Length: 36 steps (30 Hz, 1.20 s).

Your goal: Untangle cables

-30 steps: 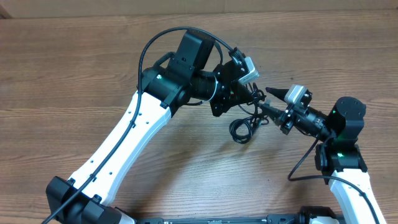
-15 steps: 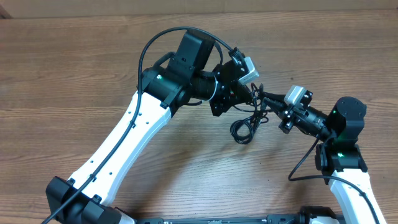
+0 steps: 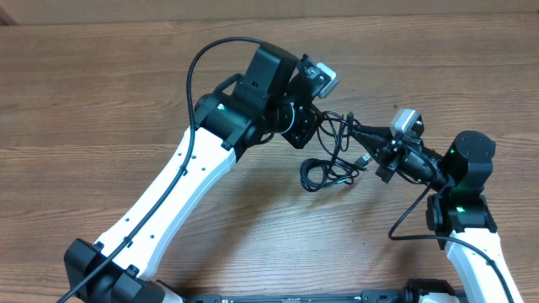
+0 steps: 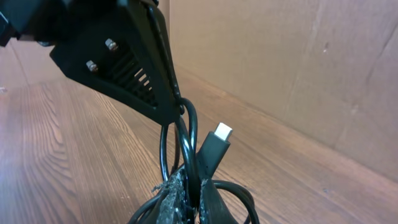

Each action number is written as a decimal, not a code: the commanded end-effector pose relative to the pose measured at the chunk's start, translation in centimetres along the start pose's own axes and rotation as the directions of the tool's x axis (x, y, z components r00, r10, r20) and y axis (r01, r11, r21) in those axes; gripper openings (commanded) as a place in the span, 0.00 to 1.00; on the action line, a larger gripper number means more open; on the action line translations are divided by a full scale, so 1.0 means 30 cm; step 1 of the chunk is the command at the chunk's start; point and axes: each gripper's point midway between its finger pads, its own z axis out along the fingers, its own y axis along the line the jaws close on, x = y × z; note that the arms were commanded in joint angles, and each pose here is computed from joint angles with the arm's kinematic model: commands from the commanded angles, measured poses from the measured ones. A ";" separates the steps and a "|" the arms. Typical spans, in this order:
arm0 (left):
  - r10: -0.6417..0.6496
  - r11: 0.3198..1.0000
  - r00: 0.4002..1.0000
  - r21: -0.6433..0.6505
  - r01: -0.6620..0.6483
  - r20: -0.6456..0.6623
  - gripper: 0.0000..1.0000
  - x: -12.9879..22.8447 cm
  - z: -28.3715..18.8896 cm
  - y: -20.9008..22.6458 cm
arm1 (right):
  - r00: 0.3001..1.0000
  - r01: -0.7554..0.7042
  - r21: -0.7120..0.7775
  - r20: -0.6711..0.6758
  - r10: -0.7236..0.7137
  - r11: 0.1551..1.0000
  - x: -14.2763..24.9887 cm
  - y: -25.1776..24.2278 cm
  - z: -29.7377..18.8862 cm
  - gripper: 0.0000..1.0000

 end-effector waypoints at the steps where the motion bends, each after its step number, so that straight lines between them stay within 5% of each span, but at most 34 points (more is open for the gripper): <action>1: -0.084 0.986 0.996 -0.146 0.083 0.003 0.04 0.005 -0.019 0.103 | 0.998 -0.053 0.010 0.024 0.053 0.999 -0.042 -0.015 -0.004 0.04; 13: -0.122 0.978 0.992 -0.170 0.118 -0.015 0.04 0.028 -0.021 0.121 | 0.895 -0.446 0.182 0.106 0.434 0.876 -0.040 -0.148 -0.045 0.04; 17: -0.122 0.978 0.992 -0.170 0.118 -0.016 0.04 0.028 -0.021 0.121 | 0.891 -0.454 0.193 0.109 0.441 0.870 -0.037 -0.155 -0.047 0.05; 18: -0.122 0.978 0.992 -0.170 0.118 -0.016 0.04 0.028 -0.021 0.121 | 0.892 -0.451 0.193 0.109 0.438 0.871 -0.037 -0.155 -0.047 0.22; 20: -0.121 0.978 0.992 -0.170 0.117 -0.015 0.04 0.027 -0.021 0.121 | 0.892 -0.451 0.193 0.109 0.438 0.871 -0.037 -0.155 -0.047 0.36; 27: -0.122 0.979 0.992 -0.169 0.117 -0.016 0.04 0.028 -0.021 0.120 | 0.893 -0.451 0.193 0.108 0.438 0.872 -0.037 -0.155 -0.047 0.24; 31: -0.118 0.980 0.993 -0.166 0.113 -0.016 0.04 0.027 -0.021 0.119 | 0.894 -0.449 0.195 0.106 0.436 0.872 -0.035 -0.155 -0.047 0.45; 36: -0.117 0.979 0.993 -0.171 0.113 -0.012 0.04 0.025 -0.021 0.123 | 0.921 -0.385 0.255 0.034 0.389 0.887 0.033 -0.165 -0.051 0.47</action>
